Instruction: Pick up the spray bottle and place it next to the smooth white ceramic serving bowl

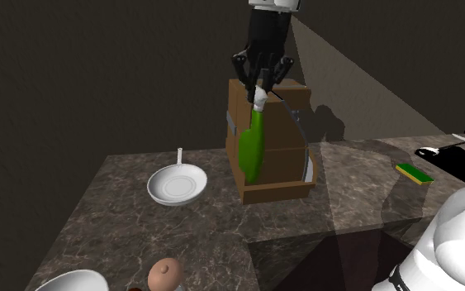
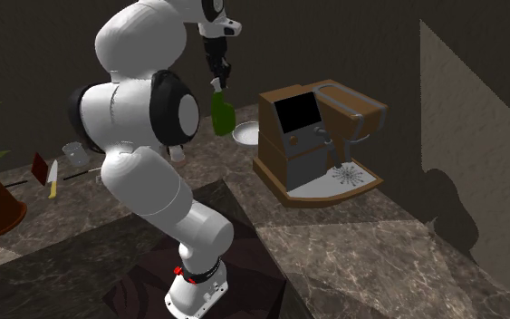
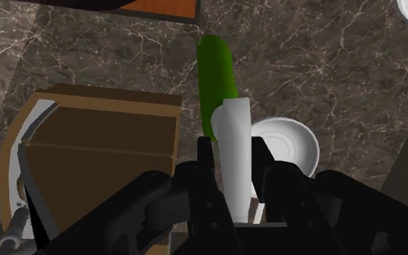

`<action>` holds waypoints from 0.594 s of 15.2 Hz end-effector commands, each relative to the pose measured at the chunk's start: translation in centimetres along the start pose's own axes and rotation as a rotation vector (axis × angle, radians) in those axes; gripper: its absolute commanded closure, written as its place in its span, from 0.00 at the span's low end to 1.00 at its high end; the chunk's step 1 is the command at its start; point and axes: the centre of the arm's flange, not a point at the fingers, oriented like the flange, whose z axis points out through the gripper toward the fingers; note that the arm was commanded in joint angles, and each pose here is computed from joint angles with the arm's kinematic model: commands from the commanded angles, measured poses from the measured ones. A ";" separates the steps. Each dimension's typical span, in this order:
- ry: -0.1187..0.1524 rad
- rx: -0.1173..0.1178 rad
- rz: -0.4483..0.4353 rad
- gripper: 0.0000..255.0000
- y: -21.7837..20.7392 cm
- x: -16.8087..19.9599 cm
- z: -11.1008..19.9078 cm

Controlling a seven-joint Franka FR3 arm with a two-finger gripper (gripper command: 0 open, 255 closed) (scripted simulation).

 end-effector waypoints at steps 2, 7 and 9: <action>0.001 0.001 0.001 1.00 -3.5 -0.5 1.5; 0.001 0.001 0.001 1.00 -9.5 -1.6 4.0; 0.001 0.001 0.001 1.00 -11.9 -2.1 5.0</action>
